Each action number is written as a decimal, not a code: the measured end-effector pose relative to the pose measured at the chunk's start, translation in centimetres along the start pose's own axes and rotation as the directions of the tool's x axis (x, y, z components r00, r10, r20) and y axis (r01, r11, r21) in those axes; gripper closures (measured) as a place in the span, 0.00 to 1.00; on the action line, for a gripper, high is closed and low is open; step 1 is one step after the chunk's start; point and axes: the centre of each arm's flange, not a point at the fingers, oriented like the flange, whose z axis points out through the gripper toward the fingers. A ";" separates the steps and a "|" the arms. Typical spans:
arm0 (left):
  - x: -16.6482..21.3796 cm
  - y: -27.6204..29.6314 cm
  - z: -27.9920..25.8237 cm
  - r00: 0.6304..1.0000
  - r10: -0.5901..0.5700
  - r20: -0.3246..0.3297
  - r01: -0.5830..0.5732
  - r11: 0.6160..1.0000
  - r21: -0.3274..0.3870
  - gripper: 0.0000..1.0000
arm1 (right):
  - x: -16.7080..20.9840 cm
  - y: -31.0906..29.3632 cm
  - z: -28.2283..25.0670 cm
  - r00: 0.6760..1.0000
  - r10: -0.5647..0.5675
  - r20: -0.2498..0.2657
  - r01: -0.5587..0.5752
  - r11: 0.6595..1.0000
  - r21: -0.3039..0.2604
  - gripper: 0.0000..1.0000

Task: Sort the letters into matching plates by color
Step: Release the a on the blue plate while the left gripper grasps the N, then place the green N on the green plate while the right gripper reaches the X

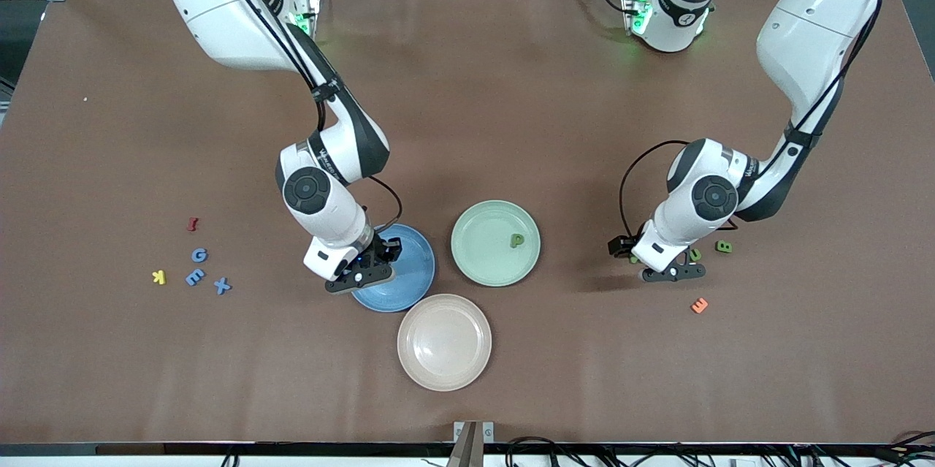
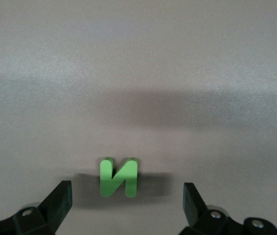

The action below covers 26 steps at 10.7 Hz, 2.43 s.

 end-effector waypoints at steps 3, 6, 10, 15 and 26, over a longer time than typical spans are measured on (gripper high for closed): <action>0.1 -0.5 0.9 1.000 0.003 -0.009 -0.003 1.000 -0.001 0.00 | 0.1 0.1 0.0 1.000 0.000 -0.001 0.000 1.000 -0.001 0.43; 0.2 -0.9 1.3 1.000 0.026 -0.018 -0.025 1.000 0.017 0.05 | 0.4 0.7 -0.2 0.999 -0.048 -0.008 0.048 0.999 -0.006 0.05; 0.5 -0.2 0.6 0.999 -0.001 -0.034 0.001 1.000 0.009 0.61 | 2.3 7.7 -1.6 0.995 -0.096 -0.035 0.095 0.994 -0.049 0.00; 0.0 1.4 0.5 0.998 -0.044 -0.043 0.044 0.999 0.017 0.66 | 2.9 19.8 -4.5 0.995 -0.105 -0.001 0.104 0.993 -0.061 0.00; -2.6 17.9 -5.8 0.950 -0.277 -0.146 0.260 0.958 -0.124 0.66 | -0.8 29.3 -3.8 0.984 0.153 0.088 -0.146 0.986 -0.083 0.00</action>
